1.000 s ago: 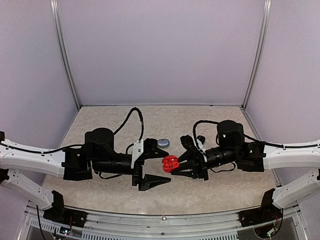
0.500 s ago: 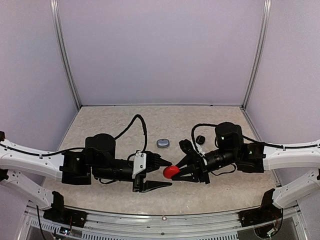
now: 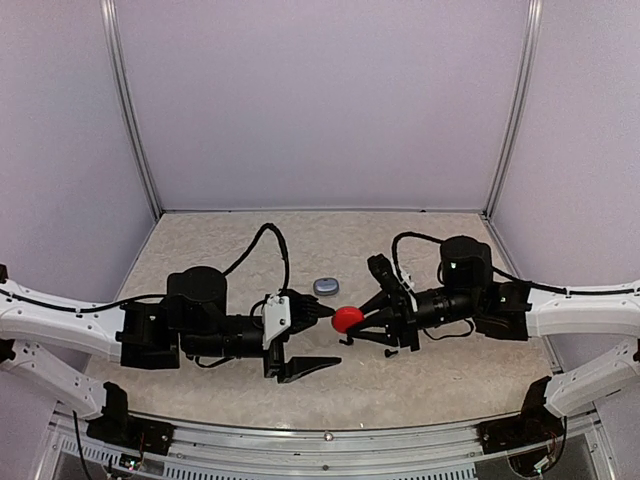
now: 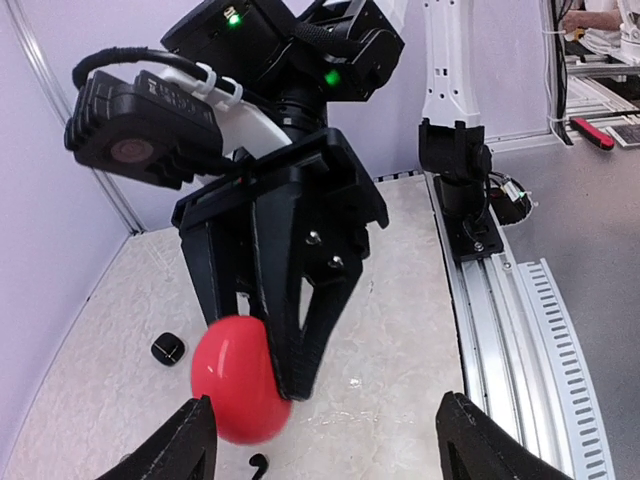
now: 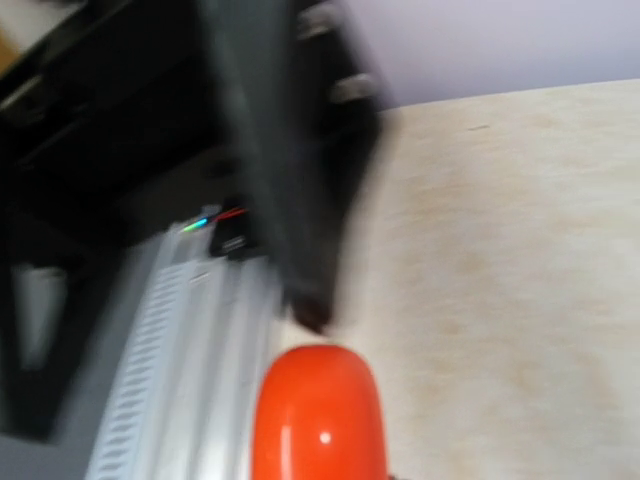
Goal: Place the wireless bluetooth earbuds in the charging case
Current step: Close the charging case with the earbuds inside, then place the charging case with the earbuds at the center of the board.
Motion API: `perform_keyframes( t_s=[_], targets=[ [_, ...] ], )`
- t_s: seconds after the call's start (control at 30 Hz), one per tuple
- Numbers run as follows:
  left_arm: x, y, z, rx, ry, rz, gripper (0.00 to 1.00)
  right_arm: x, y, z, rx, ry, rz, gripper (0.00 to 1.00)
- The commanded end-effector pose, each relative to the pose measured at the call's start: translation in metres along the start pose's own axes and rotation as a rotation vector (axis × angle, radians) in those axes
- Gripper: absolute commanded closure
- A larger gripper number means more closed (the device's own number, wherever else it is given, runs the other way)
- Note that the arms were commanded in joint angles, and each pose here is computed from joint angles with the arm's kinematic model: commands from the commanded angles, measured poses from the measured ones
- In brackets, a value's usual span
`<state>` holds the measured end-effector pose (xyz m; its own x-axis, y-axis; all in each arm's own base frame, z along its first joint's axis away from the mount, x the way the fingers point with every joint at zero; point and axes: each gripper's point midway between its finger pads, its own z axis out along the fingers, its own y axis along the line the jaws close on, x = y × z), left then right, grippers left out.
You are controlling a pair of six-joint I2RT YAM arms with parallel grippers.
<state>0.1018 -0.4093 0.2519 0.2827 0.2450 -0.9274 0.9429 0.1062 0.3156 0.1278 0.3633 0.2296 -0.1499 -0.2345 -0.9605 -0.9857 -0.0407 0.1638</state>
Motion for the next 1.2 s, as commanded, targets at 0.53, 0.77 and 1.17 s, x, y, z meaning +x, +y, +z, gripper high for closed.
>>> perform_keyframes(
  t_s=[0.53, 0.77, 1.17],
  targets=[
    [0.026, 0.126, -0.050, -0.503, -0.073, -0.402, 0.01, 0.049, -0.250, -0.022, 0.559, 0.164, 0.372, 1.00],
    [0.032, 0.127, -0.062, -0.542, -0.072, -0.426, 0.01, 0.094, -0.303, -0.013, 0.574, 0.276, 0.454, 1.00],
    [0.037, 0.125, -0.066, -0.551, -0.069, -0.423, 0.01, 0.135, -0.322, -0.005, 0.544, 0.337, 0.526, 0.94]
  ],
)
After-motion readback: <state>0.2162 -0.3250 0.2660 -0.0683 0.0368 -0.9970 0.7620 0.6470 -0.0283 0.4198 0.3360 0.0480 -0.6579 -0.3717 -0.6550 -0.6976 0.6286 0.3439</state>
